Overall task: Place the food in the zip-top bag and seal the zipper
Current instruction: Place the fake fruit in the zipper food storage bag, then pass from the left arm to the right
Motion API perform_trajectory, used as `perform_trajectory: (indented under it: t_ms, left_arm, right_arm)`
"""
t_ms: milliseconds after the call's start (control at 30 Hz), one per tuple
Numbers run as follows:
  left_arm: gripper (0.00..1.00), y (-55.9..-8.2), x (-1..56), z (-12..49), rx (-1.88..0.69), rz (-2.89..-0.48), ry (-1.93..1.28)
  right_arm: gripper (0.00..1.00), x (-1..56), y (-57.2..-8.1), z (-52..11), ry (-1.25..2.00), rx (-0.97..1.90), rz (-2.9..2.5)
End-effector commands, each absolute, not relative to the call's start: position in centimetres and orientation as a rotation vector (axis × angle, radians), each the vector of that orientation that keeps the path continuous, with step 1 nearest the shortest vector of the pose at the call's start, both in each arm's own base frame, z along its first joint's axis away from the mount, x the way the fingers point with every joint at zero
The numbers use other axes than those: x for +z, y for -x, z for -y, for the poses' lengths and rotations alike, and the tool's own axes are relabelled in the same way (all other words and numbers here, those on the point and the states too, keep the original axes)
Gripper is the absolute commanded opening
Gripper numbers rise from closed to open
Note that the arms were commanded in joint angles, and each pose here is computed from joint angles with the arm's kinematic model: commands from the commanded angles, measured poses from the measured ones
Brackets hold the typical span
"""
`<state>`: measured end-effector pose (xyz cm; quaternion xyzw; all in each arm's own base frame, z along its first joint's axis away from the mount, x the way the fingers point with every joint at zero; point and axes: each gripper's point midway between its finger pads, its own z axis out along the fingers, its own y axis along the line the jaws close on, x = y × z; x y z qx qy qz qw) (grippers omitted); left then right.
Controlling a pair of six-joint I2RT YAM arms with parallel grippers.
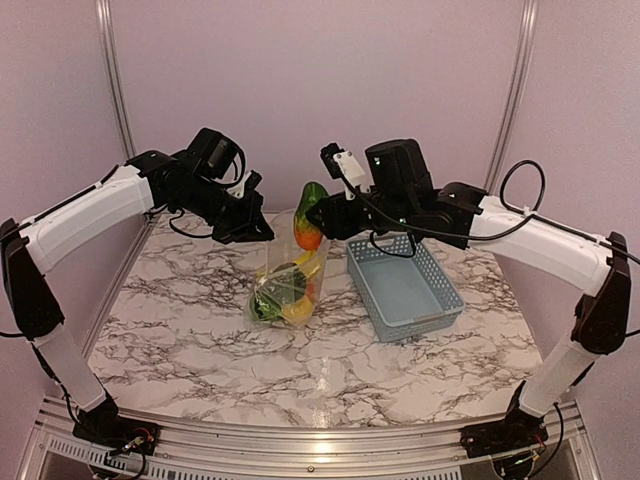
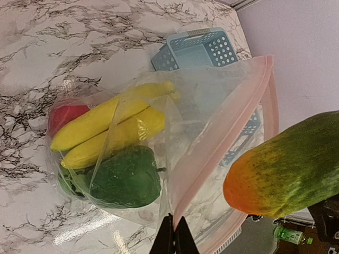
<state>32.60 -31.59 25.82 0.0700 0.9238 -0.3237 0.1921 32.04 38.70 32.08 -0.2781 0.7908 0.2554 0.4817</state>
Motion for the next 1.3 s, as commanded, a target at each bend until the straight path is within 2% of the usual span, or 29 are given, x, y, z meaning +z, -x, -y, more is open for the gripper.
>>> perform_trajectory:
  t_ms: [0, 133, 233, 433, 567, 733, 1000, 1267]
  left_arm:
    - [0.0, -33.2, 27.8, 31.6, -0.94, -2.534, -0.184]
    - [0.0, -33.1, 27.8, 31.4, -0.936, -2.531, -0.182]
    - [0.0, -32.9, 27.7, 31.3, -0.935, -2.536, -0.18]
    - [0.0, -32.8, 27.6, 31.5, -0.939, -2.531, -0.22]
    - [0.0, -32.6, 27.6, 32.5, -0.998, -2.538, -0.276]
    - [0.0, -32.5, 28.2, 33.0, -1.025, -2.521, -0.31]
    - [0.0, -31.8, 28.8, 33.6, -1.074, -2.503, -0.371]
    - [0.0, -31.8, 29.2, 33.9, -1.078, -2.488, -0.395]
  right_arm:
    - [0.59, 33.3, -31.8, -39.0, 0.726, 0.568, -1.905]
    - [0.7, 33.4, -31.7, -39.2, 0.73, 0.577, -1.916]
    - [0.72, 34.2, -31.5, -39.2, 0.73, 0.59, -1.914]
    - [0.7, 36.2, -28.7, -40.0, 0.928, 0.684, -1.816]
    - [0.66, 34.0, -26.2, -40.8, 1.137, 0.741, -1.815]
    - [0.59, 32.0, -24.8, -40.5, 1.237, 0.744, -1.838]
    - [0.59, 29.3, -24.9, -40.3, 1.358, 0.627, -1.877]
    - [0.58, 28.1, -23.6, -40.7, 1.438, 0.677, -1.877]
